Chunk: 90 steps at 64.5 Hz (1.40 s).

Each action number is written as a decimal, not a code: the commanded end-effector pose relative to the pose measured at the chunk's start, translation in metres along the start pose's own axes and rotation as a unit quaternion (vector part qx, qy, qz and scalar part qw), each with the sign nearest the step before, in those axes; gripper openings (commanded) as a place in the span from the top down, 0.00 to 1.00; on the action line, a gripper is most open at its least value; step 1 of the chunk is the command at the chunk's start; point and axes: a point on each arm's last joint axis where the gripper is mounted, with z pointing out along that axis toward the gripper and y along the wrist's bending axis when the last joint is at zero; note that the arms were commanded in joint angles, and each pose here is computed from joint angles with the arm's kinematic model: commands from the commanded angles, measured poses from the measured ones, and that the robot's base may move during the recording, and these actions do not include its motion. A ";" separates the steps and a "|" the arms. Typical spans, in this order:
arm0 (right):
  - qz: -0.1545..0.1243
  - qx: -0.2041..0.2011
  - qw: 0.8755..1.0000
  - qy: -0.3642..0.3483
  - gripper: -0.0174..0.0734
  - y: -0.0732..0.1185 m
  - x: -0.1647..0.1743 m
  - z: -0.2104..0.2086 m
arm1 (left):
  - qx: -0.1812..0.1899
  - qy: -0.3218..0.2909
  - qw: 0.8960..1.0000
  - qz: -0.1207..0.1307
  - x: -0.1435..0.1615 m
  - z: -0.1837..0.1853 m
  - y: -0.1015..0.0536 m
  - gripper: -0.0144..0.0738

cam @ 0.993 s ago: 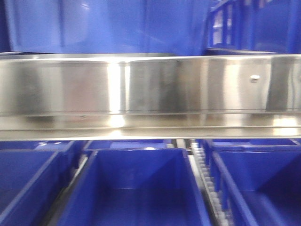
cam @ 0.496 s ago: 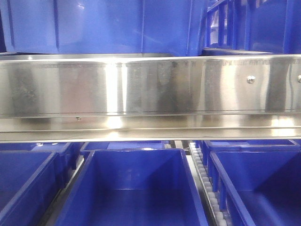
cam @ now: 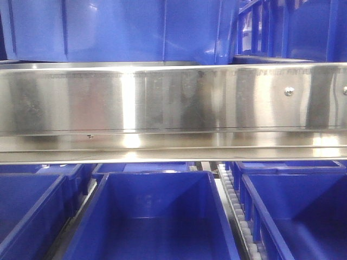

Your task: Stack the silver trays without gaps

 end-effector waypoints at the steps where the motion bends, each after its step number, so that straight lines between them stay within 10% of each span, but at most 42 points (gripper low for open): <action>1: -0.002 -0.109 0.990 -0.088 0.90 0.024 -0.016 -0.003 | 0.035 -0.030 0.998 -0.037 -0.009 -0.005 -0.012 0.86; 23: 0.023 -0.113 0.992 -0.043 0.90 0.028 -0.007 0.004 | 0.004 -0.038 0.999 0.021 -0.010 -0.005 -0.005 0.86; 53: -0.013 -0.055 0.995 0.085 0.90 0.049 0.034 0.069 | -0.139 0.120 0.980 -0.073 0.021 0.016 0.077 0.86; 90: -0.045 -0.048 0.992 0.106 0.89 0.065 0.056 0.109 | -0.145 0.258 0.952 -0.078 0.065 0.064 0.097 0.77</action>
